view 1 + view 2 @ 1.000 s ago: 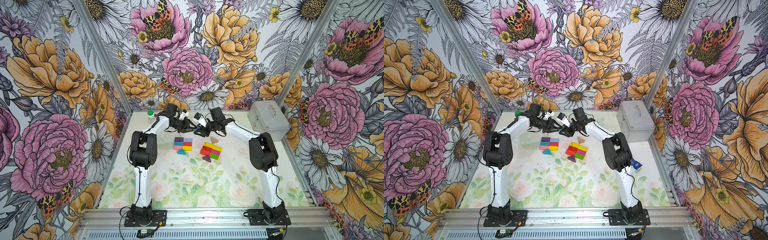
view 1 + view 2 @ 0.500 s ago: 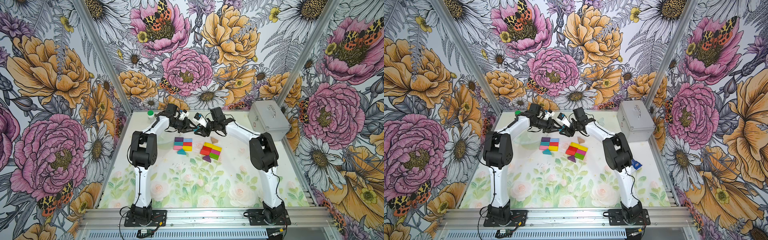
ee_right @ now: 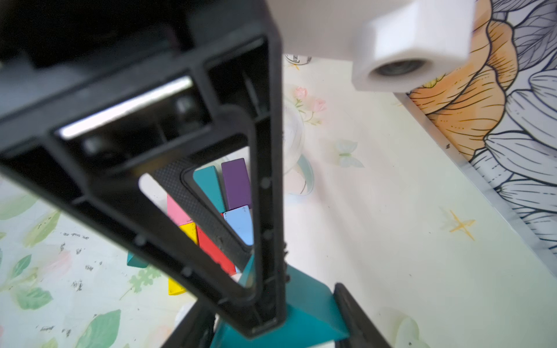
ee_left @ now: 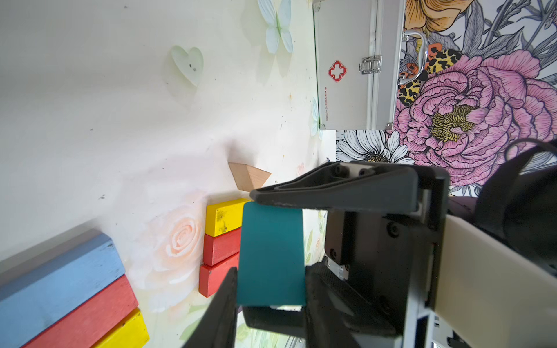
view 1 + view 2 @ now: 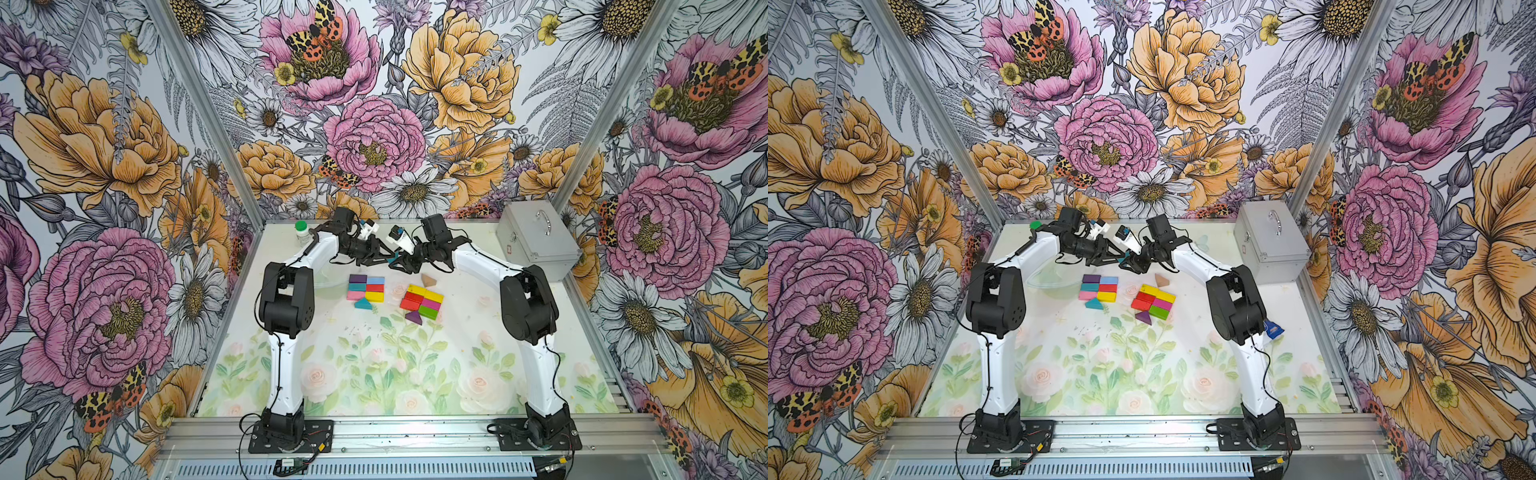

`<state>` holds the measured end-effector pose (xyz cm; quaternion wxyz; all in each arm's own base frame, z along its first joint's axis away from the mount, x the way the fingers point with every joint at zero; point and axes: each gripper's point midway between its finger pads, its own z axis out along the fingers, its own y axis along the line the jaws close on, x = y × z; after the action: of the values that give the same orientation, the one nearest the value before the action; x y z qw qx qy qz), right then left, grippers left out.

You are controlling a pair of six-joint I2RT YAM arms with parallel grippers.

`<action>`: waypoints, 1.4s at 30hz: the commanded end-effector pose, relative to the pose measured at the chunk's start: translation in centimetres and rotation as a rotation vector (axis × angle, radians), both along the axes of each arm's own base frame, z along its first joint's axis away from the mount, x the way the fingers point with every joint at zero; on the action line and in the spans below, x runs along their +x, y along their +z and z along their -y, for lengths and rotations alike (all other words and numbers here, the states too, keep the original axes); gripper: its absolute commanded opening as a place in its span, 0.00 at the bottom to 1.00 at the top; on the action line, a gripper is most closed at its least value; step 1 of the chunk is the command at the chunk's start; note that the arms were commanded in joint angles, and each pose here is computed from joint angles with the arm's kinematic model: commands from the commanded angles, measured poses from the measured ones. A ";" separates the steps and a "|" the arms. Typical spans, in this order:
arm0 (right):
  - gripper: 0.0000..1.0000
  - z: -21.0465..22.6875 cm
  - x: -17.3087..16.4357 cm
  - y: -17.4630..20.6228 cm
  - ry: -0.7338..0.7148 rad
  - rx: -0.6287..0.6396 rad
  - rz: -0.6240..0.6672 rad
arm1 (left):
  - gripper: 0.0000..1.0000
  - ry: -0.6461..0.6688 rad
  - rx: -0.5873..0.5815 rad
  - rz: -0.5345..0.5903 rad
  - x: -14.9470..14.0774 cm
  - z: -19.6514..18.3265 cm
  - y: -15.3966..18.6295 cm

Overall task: Assemble a piece of candy with building blocks
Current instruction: Adjust the building block at the center of the board.

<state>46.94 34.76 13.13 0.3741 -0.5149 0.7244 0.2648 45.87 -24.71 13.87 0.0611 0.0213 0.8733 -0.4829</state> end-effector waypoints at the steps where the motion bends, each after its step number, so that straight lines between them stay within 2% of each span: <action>1: 0.12 -0.7 -0.5 3.4 0.034 0.058 0.051 | 0.30 -0.014 -0.019 0.007 -0.3 0.4 0.7; 6: 0.08 -0.3 0.4 3.4 -0.010 0.068 0.022 | 0.38 -0.011 -0.022 0.016 -0.2 0.2 1.1; 10: 0.05 0.6 2.1 2.7 -0.090 0.051 0.000 | 0.56 0.002 -0.022 0.030 0.0 -0.5 1.7; 13: 0.05 1.4 3.4 1.6 -0.149 0.024 -0.032 | 0.64 0.016 -0.013 0.040 0.1 -1.2 1.9; 16: 0.05 2.2 4.6 0.4 -0.208 -0.020 -0.058 | 0.64 0.044 0.014 0.051 0.2 -2.3 1.9; 20: 0.05 3.1 6.0 -1.4 -0.274 -0.092 -0.094 | 0.64 0.124 0.107 0.075 0.4 -5.1 1.5; 28: 0.05 3.8 7.8 -3.7 -0.365 -0.145 -0.158 | 0.65 0.254 0.263 0.153 -1.0 -9.9 3.2; 35: 0.06 3.7 7.5 -5.7 -0.408 -0.195 -0.217 | 0.65 0.313 0.366 0.233 -3.3 -12.4 4.9; 42: 0.06 3.0 6.1 -7.6 -0.437 -0.248 -0.263 | 0.64 0.302 0.446 0.273 -4.9 -12.5 4.6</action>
<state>53.42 31.19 6.56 0.2725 -0.3598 0.8772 0.1638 41.47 -12.67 18.30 0.2232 -0.0485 0.9293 -0.2904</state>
